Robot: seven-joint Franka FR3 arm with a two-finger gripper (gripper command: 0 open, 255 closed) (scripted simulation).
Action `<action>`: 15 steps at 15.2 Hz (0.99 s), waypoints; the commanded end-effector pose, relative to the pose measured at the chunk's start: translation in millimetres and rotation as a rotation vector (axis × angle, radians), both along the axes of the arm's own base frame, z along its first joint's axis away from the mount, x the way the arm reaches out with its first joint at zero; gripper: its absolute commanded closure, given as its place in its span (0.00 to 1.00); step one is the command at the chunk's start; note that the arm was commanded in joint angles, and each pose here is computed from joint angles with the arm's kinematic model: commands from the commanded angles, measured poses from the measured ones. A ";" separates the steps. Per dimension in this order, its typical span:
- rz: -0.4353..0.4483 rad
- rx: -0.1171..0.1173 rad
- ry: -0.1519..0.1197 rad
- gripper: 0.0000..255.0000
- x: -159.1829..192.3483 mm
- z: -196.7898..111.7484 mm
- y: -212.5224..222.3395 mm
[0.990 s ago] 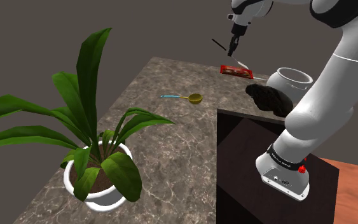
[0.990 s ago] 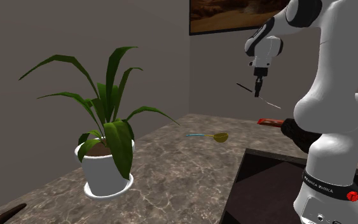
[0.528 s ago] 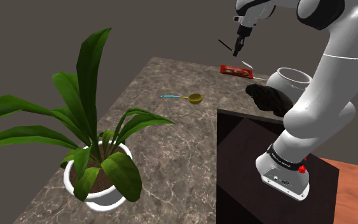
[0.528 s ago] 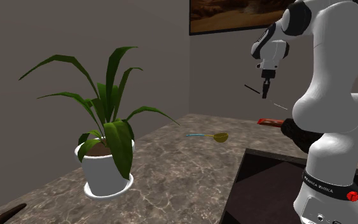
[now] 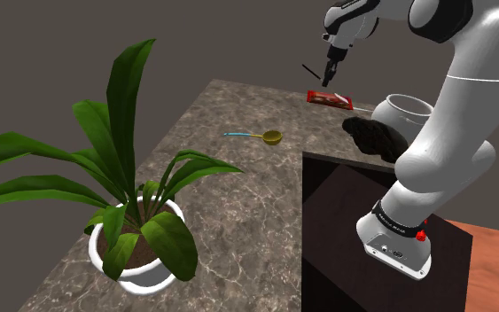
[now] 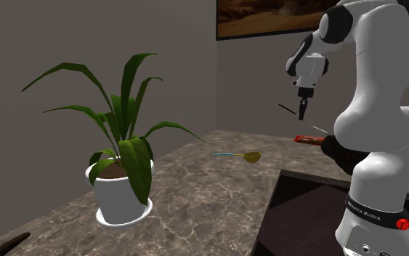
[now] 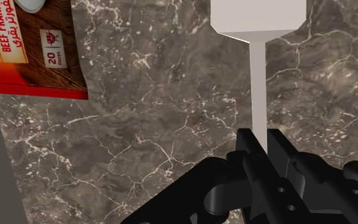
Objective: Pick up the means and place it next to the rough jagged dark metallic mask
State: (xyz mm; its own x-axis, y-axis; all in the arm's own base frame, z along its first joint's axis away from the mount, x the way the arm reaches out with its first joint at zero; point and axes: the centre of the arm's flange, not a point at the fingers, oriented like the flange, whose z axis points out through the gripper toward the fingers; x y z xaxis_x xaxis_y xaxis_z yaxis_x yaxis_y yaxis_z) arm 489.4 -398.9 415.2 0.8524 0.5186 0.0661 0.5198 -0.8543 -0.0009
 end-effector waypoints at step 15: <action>0.000 0.000 0.000 1.00 -0.6 -84.5 1.0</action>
